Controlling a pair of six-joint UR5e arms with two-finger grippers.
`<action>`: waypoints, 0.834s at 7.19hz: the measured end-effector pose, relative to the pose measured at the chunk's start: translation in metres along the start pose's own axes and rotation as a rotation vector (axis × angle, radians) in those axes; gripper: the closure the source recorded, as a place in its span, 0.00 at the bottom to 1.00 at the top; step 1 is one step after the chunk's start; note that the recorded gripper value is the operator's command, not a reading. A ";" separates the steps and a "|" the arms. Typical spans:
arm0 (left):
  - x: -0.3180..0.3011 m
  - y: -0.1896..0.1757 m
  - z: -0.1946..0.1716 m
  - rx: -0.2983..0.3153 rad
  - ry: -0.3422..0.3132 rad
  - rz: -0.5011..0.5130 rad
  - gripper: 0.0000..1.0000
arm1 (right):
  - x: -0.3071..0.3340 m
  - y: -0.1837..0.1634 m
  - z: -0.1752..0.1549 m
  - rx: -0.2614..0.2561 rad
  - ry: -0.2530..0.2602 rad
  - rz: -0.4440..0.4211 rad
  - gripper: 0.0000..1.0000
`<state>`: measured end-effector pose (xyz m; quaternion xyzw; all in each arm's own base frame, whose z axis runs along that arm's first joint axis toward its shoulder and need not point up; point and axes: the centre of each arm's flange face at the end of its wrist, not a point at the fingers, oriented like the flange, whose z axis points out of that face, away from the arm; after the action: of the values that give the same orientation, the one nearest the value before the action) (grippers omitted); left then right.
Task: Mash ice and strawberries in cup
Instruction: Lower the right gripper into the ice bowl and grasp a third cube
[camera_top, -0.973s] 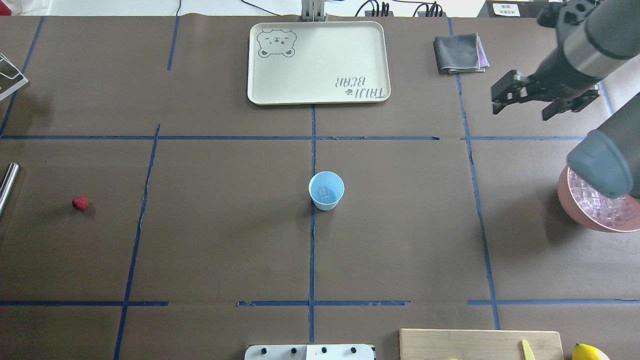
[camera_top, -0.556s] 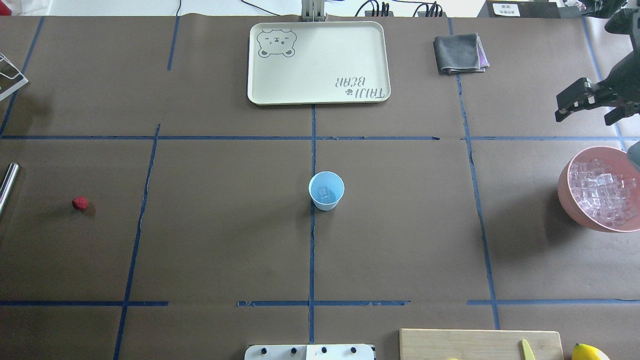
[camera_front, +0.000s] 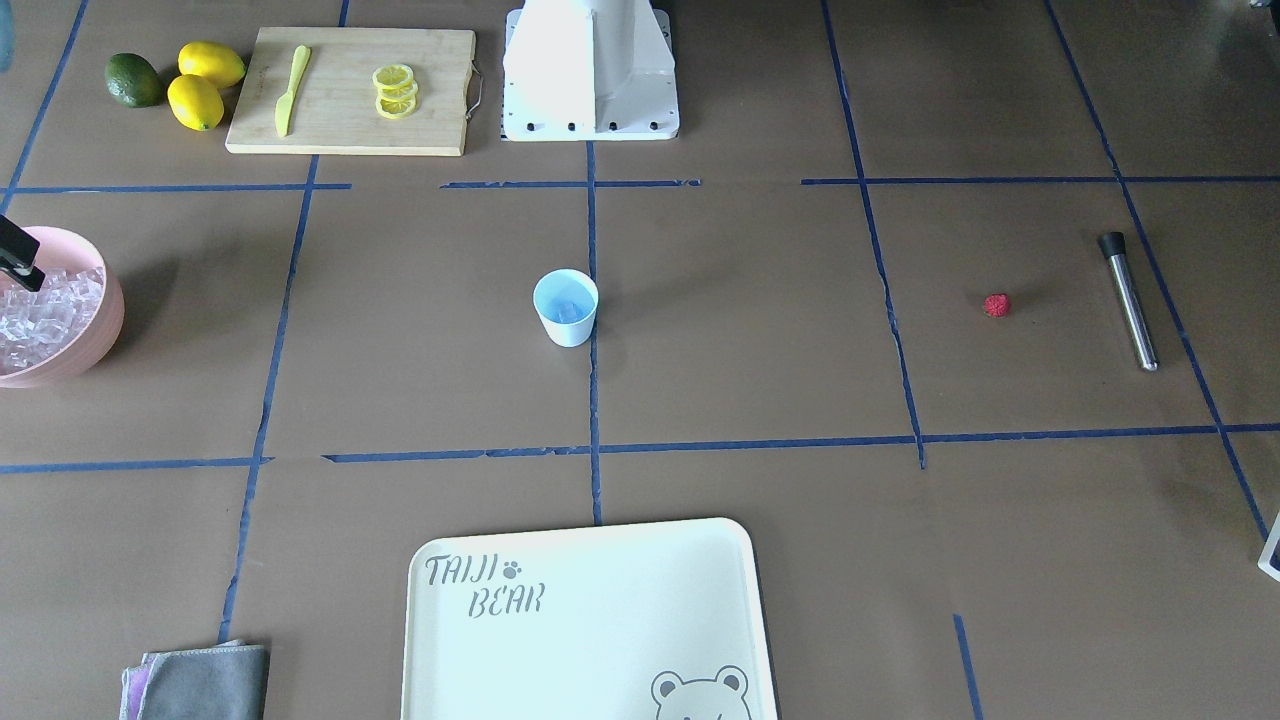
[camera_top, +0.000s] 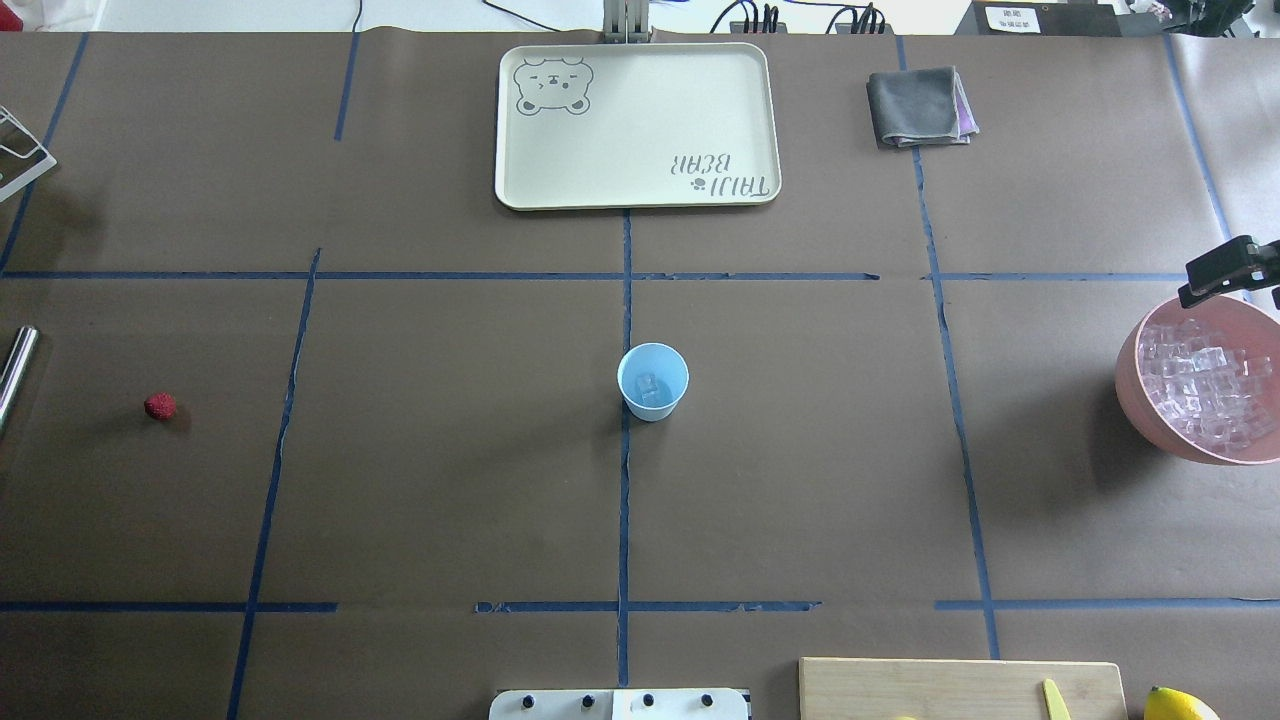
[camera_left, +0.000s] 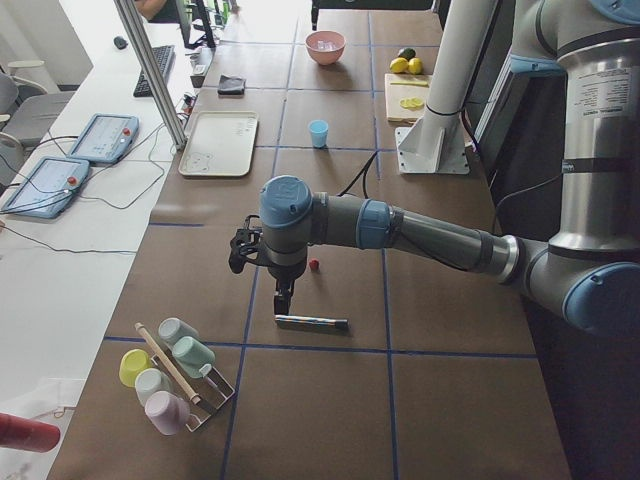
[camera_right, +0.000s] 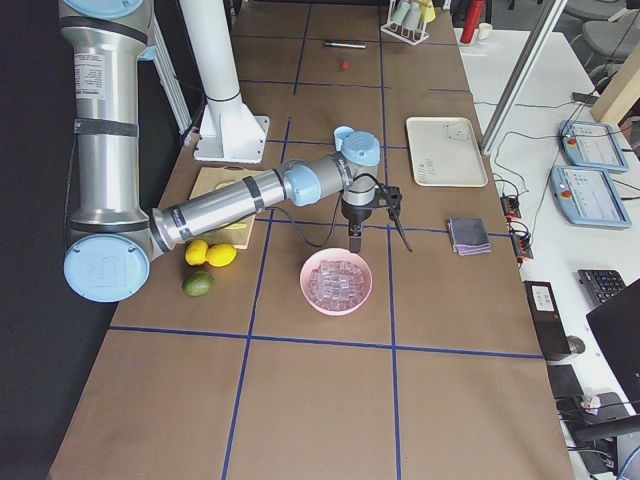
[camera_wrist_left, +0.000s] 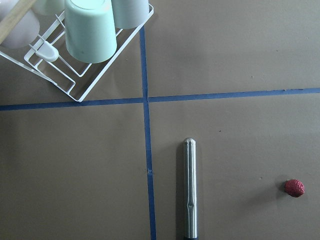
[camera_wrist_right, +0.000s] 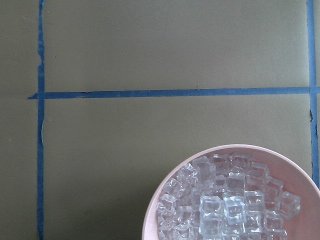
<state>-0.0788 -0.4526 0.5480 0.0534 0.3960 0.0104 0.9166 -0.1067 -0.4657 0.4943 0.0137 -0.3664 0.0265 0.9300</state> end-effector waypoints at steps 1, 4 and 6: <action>0.001 0.000 -0.001 0.001 0.000 0.001 0.00 | 0.013 -0.002 0.015 -0.009 0.006 0.010 0.16; 0.009 0.013 -0.008 0.012 0.000 -0.019 0.00 | 0.031 -0.007 0.040 -0.016 0.012 0.011 0.24; 0.012 0.020 -0.011 0.016 0.000 -0.027 0.00 | 0.033 -0.005 0.063 -0.053 0.026 0.001 0.24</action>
<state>-0.0779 -0.4310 0.5338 0.0550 0.3966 -0.0053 0.9163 -0.1255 -0.4725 0.5627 -0.0113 -0.3548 0.0174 0.9347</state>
